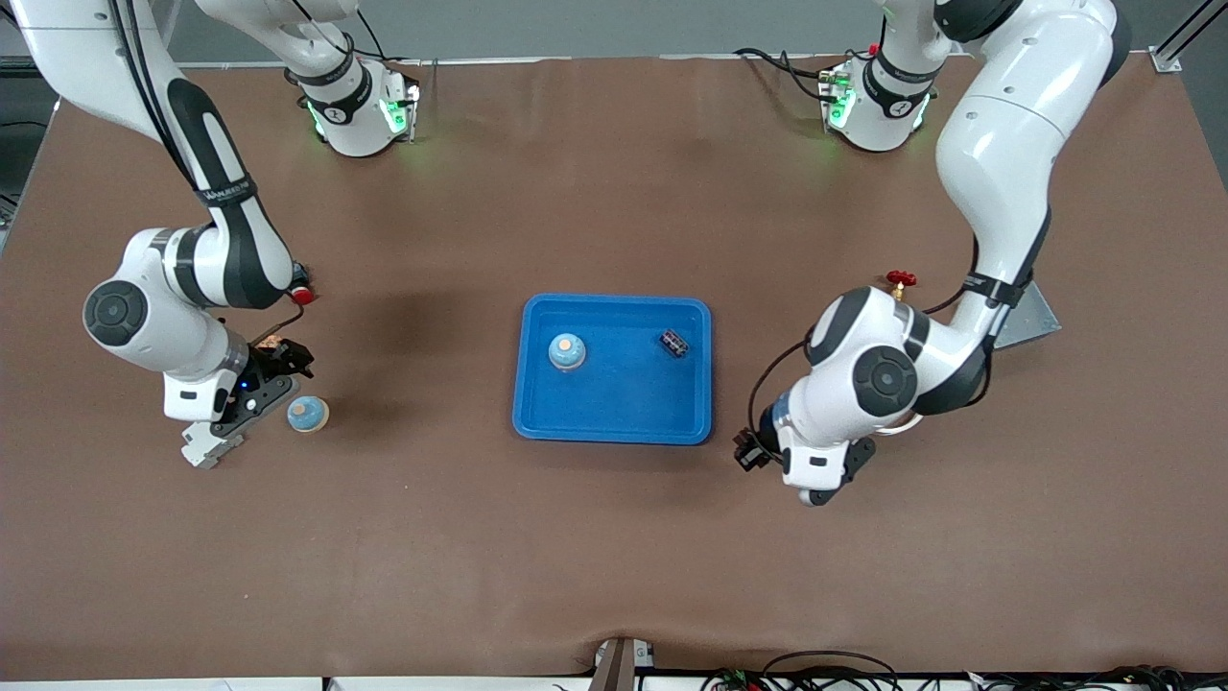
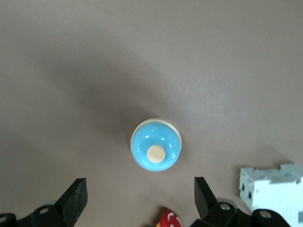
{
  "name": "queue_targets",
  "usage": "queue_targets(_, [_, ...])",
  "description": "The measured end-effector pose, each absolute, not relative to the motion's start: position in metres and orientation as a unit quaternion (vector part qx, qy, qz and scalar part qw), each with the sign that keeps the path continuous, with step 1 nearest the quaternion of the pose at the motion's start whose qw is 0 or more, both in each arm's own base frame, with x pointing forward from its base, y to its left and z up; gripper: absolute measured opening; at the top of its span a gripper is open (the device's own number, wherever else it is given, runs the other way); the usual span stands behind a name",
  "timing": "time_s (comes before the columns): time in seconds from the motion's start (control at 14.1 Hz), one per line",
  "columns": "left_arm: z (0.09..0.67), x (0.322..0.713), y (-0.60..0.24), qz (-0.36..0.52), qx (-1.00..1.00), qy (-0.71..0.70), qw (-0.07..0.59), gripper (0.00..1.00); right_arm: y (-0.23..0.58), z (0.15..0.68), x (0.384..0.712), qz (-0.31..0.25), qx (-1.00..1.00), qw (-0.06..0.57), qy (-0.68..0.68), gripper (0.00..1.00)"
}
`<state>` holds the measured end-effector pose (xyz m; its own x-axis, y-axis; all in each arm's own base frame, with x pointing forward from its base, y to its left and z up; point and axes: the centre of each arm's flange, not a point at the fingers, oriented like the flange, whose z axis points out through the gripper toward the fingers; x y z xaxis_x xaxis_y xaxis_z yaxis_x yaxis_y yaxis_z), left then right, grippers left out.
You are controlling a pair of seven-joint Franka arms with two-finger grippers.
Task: Place electrolytic capacitor and blue bell in tray
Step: 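Carry the capacitor to the tray while the right gripper grasps the second bell, then release the capacitor in the tray while the right gripper lifts the bell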
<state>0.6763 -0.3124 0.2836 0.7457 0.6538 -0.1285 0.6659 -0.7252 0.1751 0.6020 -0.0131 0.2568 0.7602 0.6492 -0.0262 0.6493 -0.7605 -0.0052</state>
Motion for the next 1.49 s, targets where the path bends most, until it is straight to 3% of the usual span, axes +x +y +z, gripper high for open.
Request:
queue_targets(0.64, [0.262, 0.646, -0.377, -0.043, 0.895, 0.430, 0.109, 0.30, -0.019, 0.201, 0.614, -0.044, 0.932, -0.009, 0.359, 1.00])
queue_targets(1.06, [0.230, 0.603, -0.413, -0.078, 0.893, 0.440, 0.056, 0.30, -0.019, 0.183, 0.610, -0.057, 0.932, -0.014, 0.359, 1.00])
queue_targets(1.49, [0.197, 0.589, -0.420, -0.097, 0.889, 0.446, 0.034, 0.30, -0.019, 0.175, 0.612, -0.054, 0.932, -0.013, 0.358, 1.00])
